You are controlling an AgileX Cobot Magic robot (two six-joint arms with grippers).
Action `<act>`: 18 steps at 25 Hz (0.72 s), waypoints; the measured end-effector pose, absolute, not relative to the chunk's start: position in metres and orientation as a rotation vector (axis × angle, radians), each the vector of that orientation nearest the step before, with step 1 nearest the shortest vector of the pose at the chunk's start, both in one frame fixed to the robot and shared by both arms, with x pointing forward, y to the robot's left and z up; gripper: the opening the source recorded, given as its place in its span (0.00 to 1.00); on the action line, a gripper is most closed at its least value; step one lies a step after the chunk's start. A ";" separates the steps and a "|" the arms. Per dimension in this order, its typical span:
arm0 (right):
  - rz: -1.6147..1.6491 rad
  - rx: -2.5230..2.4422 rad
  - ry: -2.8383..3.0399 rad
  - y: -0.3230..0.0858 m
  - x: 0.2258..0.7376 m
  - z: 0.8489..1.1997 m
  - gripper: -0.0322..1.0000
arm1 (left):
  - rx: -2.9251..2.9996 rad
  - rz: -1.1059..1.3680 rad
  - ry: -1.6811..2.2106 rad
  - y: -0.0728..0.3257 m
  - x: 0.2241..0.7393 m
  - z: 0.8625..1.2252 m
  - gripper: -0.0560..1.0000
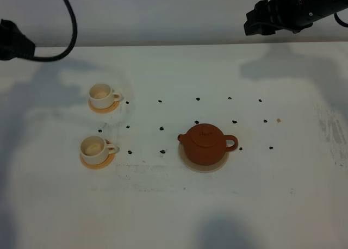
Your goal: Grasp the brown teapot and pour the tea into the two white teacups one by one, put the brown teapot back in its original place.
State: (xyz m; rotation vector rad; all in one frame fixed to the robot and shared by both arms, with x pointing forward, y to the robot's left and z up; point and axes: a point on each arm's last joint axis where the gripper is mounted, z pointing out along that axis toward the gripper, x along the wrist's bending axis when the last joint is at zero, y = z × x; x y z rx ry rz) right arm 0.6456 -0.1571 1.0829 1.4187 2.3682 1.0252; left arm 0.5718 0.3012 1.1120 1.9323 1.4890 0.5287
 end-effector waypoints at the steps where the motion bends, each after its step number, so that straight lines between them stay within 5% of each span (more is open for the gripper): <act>1: 1.027 1.414 2.357 -0.157 0.646 1.084 0.56 | 1.927 0.545 1.500 0.302 0.565 1.111 0.57; 18: 0.952 1.393 2.282 -0.163 0.651 1.084 0.55 | 1.797 0.813 1.680 0.310 0.405 1.108 0.57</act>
